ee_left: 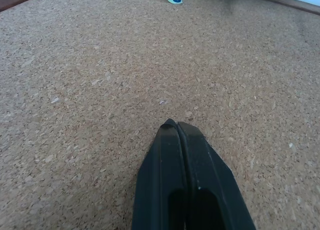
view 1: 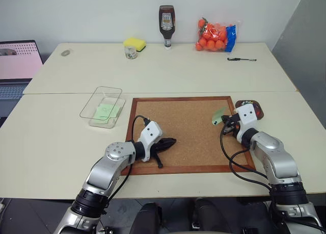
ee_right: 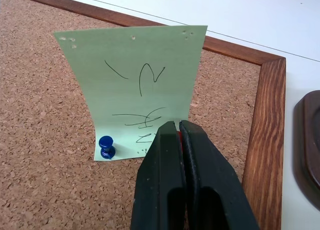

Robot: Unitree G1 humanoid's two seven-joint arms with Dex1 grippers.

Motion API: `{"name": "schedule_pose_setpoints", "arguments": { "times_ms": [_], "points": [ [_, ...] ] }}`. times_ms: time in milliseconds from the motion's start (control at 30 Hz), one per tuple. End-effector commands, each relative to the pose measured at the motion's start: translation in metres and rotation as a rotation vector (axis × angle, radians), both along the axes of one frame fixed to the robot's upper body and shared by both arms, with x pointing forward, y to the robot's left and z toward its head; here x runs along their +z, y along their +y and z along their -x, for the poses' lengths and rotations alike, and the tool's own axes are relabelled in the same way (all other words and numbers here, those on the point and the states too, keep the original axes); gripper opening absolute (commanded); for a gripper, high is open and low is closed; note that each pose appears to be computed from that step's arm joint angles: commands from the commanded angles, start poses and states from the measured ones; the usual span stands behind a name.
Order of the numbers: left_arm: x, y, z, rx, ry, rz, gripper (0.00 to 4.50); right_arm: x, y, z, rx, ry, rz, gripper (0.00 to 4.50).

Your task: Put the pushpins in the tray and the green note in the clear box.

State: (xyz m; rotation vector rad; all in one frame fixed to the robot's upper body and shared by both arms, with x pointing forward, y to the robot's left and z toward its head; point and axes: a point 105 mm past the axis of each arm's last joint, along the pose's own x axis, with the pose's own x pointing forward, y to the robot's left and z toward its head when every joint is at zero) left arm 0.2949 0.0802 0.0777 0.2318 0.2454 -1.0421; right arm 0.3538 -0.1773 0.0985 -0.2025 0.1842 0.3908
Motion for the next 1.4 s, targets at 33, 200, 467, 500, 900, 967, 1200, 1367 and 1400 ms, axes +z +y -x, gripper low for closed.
{"name": "schedule_pose_setpoints", "arguments": {
  "times_ms": [33, 200, 467, 500, 900, 967, 1200, 1367, 1400],
  "points": [
    [0.006, 0.000, 0.001, -0.006, -0.030, -0.003, 0.00, 0.020, -0.005, 0.001, -0.005, -0.076, -0.017, 0.01],
    [0.006, 0.000, 0.002, -0.008, -0.029, -0.004, 0.00, 0.035, -0.002, 0.004, 0.007, -0.142, -0.048, 0.01],
    [0.005, -0.002, 0.004, -0.012, -0.023, -0.002, 0.00, 0.046, -0.004, 0.008, 0.004, -0.176, -0.053, 0.01],
    [0.005, -0.002, 0.004, -0.012, -0.023, -0.002, 0.00, 0.046, -0.004, 0.008, 0.003, -0.178, -0.053, 0.01],
    [0.003, -0.005, 0.004, -0.017, -0.020, 0.002, 0.00, 0.052, -0.036, 0.004, -0.116, -0.187, 0.014, 0.01],
    [0.003, -0.005, 0.004, -0.019, -0.019, 0.002, 0.00, 0.050, -0.055, -0.002, -0.200, -0.180, 0.055, 0.01],
    [0.003, -0.007, 0.003, -0.024, -0.021, 0.003, 0.00, 0.045, -0.083, -0.021, -0.324, -0.154, 0.101, 0.01],
    [0.003, -0.006, 0.003, -0.022, -0.023, 0.002, 0.00, 0.042, -0.086, -0.028, -0.334, -0.137, 0.074, 0.01],
    [0.003, -0.006, 0.003, -0.022, -0.023, 0.001, 0.00, 0.041, -0.086, -0.029, -0.337, -0.135, 0.070, 0.01]
  ]
}}
